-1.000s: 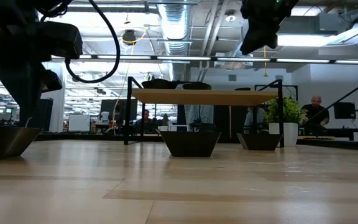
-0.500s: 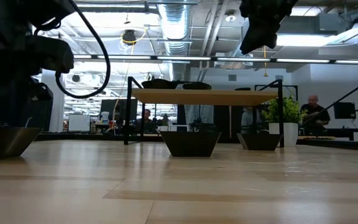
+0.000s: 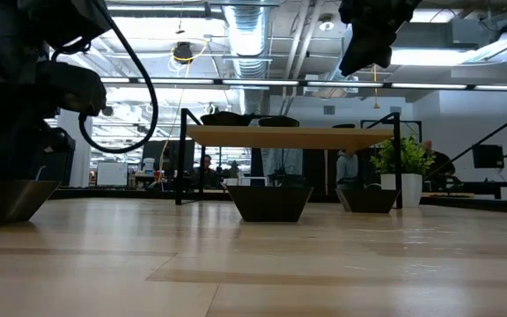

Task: Pick & Place Mini shaped plates
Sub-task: Stack the distorted square plate on top of the distorted square plates on the shelf

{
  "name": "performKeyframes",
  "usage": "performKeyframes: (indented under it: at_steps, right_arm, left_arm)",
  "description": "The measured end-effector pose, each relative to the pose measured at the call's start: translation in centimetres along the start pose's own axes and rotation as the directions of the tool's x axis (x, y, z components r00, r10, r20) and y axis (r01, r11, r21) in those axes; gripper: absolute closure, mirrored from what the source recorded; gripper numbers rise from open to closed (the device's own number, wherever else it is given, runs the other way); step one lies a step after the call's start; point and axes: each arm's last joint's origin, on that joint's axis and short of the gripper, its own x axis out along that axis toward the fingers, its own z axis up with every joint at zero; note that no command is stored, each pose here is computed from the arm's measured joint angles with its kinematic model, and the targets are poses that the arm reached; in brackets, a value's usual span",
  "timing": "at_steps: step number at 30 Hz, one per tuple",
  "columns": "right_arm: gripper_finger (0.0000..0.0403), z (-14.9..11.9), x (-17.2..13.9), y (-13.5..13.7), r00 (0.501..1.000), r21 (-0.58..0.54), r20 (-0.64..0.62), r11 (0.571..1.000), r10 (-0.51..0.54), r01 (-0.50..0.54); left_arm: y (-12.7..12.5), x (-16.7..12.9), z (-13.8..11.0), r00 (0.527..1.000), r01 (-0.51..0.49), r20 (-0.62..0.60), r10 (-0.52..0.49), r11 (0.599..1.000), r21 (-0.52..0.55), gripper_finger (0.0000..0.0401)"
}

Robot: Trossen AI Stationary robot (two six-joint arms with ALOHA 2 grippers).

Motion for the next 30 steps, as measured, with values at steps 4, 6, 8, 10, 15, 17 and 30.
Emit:
performKeyframes:
  at_steps: [4,6,8,10,15,17,30]
  right_arm:
    - [0.031,0.01,-0.01,0.0,1.0,0.0,0.0,1.0,0.0,0.0]
    - [0.031,0.0,0.0,0.0,1.0,0.0,0.0,1.0,0.0,0.0]
    - [0.031,0.0,0.0,0.0,1.0,0.0,0.0,1.0,0.0,0.0]
    - [0.031,0.0,0.0,0.0,1.0,0.0,0.0,1.0,0.0,0.0]
    - [0.031,0.0,0.0,0.0,1.0,0.0,0.0,1.0,0.0,0.0]
    - [0.031,0.0,0.0,0.0,1.0,0.0,0.0,1.0,0.0,0.0]
    - [0.031,0.0,0.0,0.0,1.0,0.0,0.0,1.0,0.0,0.0]
  left_arm:
    - [-0.07,-0.02,0.17,1.0,0.002,0.02,-0.002,1.0,-0.012,0.0311]
    - [-0.1,-0.11,0.18,1.0,0.006,0.026,-0.005,1.0,-0.013,0.0311]
    - [-0.1,-0.11,0.2,1.0,0.006,0.028,-0.006,1.0,-0.012,0.0313]
    - [-0.11,-0.11,0.21,1.0,0.006,0.029,-0.006,1.0,-0.012,0.0319]
    - [-0.07,0.21,0.24,1.0,0.001,0.023,-0.001,1.0,-0.008,0.0346]
    - [-0.07,0.3,0.27,1.0,0.001,0.023,-0.001,1.0,-0.007,0.0357]
    - [-0.24,-0.01,0.48,0.998,0.021,0.057,-0.02,1.0,-0.011,0.0394]
